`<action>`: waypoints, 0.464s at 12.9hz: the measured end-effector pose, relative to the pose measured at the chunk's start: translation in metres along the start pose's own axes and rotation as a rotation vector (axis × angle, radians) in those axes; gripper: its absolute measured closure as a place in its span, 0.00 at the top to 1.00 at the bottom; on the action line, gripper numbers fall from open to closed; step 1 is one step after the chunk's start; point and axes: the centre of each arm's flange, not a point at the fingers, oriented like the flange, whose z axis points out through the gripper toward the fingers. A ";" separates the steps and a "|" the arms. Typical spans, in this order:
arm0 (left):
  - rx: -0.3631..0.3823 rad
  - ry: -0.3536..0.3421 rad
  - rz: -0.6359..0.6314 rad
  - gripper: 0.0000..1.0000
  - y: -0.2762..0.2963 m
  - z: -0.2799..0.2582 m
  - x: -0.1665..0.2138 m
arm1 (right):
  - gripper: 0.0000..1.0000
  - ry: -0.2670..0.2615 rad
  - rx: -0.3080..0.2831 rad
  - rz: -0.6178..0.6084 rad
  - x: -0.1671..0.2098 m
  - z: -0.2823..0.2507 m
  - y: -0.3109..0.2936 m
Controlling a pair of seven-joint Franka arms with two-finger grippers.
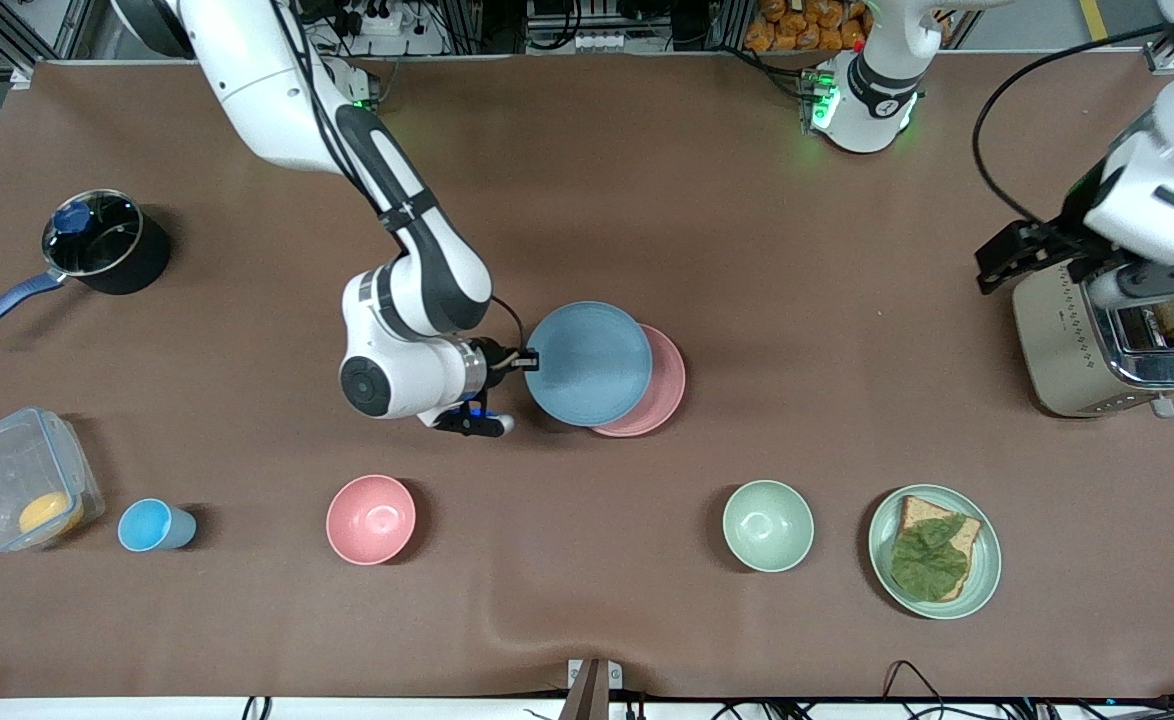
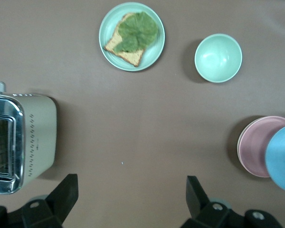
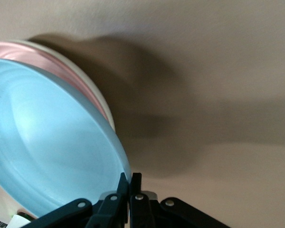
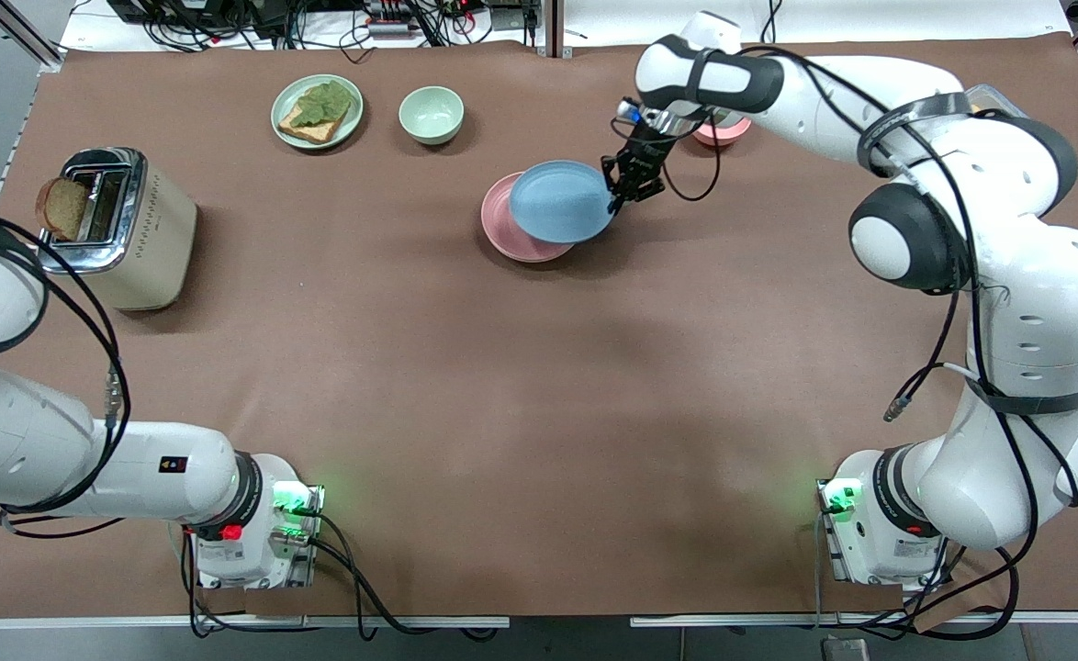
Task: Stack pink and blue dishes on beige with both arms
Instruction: 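Lower the blue plate onto the pink plate and open the right gripper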
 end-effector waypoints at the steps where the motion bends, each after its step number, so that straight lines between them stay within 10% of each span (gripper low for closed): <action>1: -0.033 -0.002 -0.006 1.00 -0.006 -0.006 0.001 | 0.03 -0.001 0.011 -0.001 -0.002 0.007 -0.006; 6: -0.070 -0.053 -0.050 1.00 -0.049 -0.010 0.004 | 0.03 0.037 0.029 -0.007 -0.004 0.032 -0.020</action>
